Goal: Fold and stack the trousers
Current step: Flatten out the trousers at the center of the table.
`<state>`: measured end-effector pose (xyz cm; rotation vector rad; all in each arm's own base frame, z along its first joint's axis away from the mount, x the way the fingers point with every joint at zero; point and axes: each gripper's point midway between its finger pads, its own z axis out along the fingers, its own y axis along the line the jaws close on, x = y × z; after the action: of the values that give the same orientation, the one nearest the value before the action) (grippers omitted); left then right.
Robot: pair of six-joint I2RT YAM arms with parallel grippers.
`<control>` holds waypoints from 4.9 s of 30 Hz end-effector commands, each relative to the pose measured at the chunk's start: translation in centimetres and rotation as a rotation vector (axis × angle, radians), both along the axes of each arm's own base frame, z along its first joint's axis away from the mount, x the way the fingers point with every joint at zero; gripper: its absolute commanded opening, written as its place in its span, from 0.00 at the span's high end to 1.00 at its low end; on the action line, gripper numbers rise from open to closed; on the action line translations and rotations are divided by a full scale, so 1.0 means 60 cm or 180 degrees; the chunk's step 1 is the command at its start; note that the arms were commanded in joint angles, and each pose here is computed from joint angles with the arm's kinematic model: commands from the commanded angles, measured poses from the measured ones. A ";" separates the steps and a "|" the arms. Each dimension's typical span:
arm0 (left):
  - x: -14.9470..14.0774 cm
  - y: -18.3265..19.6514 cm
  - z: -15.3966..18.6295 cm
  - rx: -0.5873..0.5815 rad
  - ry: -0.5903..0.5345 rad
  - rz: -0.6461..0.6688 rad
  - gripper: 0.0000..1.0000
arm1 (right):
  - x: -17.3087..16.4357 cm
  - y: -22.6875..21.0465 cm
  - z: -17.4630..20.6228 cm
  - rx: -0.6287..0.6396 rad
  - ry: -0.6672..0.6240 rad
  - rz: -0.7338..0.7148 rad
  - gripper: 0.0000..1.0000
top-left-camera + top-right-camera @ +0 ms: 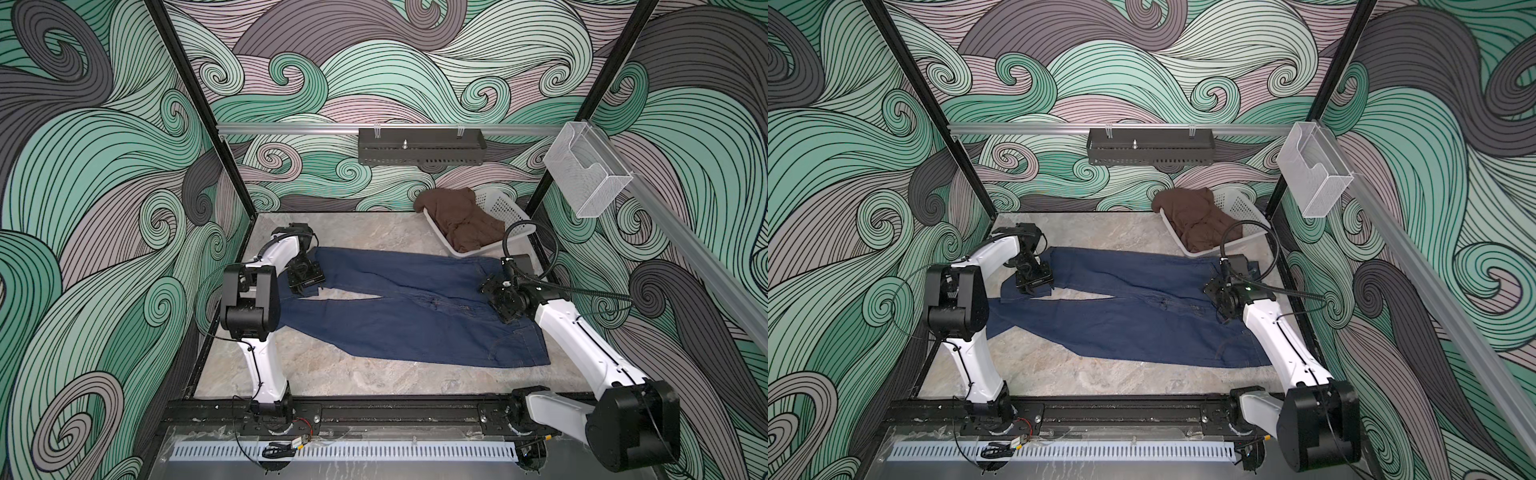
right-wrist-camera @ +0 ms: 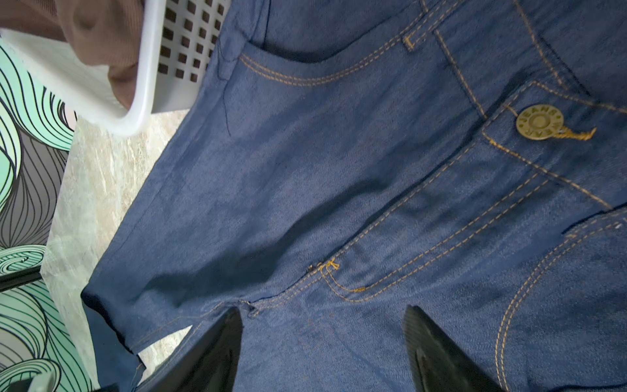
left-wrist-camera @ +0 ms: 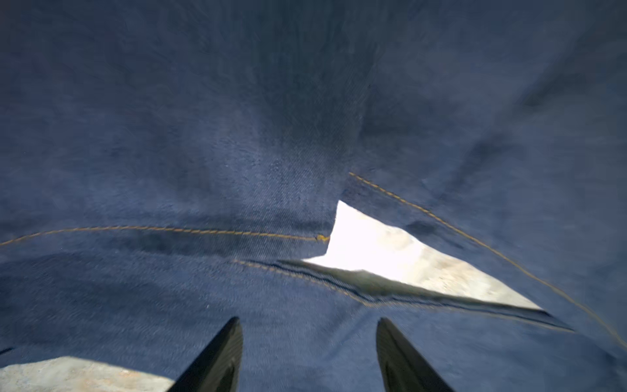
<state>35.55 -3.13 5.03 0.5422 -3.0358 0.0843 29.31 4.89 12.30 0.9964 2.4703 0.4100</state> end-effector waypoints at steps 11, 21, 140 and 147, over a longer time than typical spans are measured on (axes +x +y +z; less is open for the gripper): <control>-0.002 0.033 -0.055 0.0553 0.0384 -0.0130 0.51 | -0.011 0.007 0.000 0.0029 -0.0010 0.0094 0.25; 0.027 0.018 -0.031 0.0537 0.0180 -0.0176 0.37 | -0.011 0.005 0.000 -0.0014 -0.0026 0.0125 0.25; -0.253 0.313 -0.097 0.0315 -0.0133 0.3779 0.88 | -0.085 -0.029 -0.010 -0.0020 0.0047 0.0096 0.24; -0.203 0.329 -0.009 0.0139 -0.0535 0.3650 1.00 | -0.093 -0.040 0.011 -0.0118 0.0007 0.0057 0.23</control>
<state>21.75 16.12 1.73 2.2265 -2.3373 0.0505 23.94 3.17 11.65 0.9780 2.5014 0.4096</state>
